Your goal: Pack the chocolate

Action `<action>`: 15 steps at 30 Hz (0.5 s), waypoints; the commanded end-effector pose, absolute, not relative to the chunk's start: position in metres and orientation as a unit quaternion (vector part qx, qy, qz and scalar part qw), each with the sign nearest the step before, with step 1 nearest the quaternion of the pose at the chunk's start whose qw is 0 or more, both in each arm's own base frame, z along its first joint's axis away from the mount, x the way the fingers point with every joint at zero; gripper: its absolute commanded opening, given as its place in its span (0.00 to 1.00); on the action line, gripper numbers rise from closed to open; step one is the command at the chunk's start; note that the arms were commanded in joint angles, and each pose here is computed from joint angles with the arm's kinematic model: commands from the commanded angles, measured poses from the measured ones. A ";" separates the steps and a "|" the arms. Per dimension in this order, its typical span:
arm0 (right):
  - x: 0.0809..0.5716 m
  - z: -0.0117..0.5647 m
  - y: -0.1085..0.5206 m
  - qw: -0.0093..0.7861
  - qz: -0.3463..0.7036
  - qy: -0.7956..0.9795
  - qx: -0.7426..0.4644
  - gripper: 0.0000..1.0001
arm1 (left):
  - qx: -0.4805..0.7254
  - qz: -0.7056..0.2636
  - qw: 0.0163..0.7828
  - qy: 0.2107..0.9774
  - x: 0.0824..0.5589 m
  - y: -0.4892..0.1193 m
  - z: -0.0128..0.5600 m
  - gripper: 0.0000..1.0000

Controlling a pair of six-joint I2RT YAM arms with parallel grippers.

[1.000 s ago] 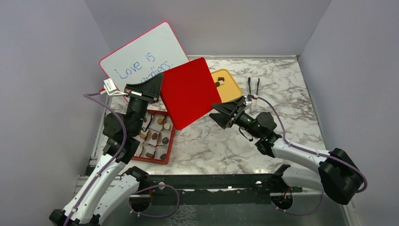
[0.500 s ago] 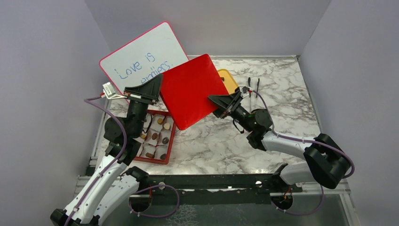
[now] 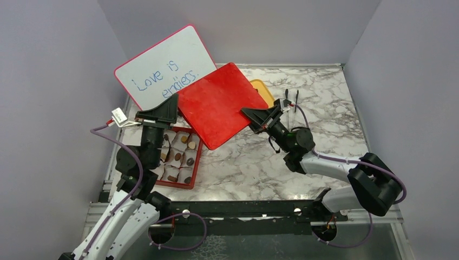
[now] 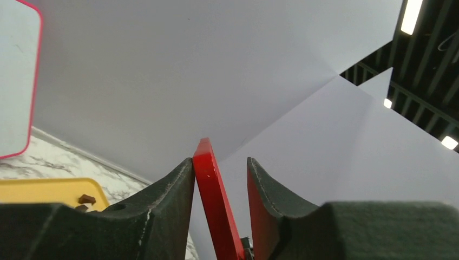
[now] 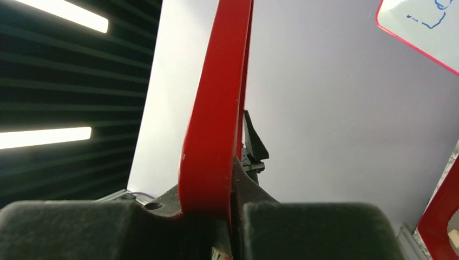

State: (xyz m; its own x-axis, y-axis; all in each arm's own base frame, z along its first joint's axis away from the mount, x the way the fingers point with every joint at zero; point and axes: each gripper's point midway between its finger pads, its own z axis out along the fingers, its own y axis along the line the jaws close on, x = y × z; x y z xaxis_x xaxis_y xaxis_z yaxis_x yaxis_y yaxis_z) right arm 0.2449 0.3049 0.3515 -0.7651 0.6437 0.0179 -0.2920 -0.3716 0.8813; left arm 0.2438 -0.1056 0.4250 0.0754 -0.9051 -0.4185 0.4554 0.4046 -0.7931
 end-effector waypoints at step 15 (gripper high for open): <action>0.269 0.280 0.354 0.278 0.748 0.588 0.133 0.12 | -0.219 -0.124 0.742 0.622 0.231 -0.016 0.382 0.99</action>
State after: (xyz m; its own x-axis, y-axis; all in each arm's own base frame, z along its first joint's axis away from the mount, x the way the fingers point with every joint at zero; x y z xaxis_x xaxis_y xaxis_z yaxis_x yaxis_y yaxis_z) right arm 0.2674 0.3347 0.2832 -0.7722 0.6338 -0.0454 -0.2175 -0.1965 0.9561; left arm 0.2382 -0.0412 0.3918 0.2099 -0.6435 -0.7361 0.0576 0.7597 -0.6478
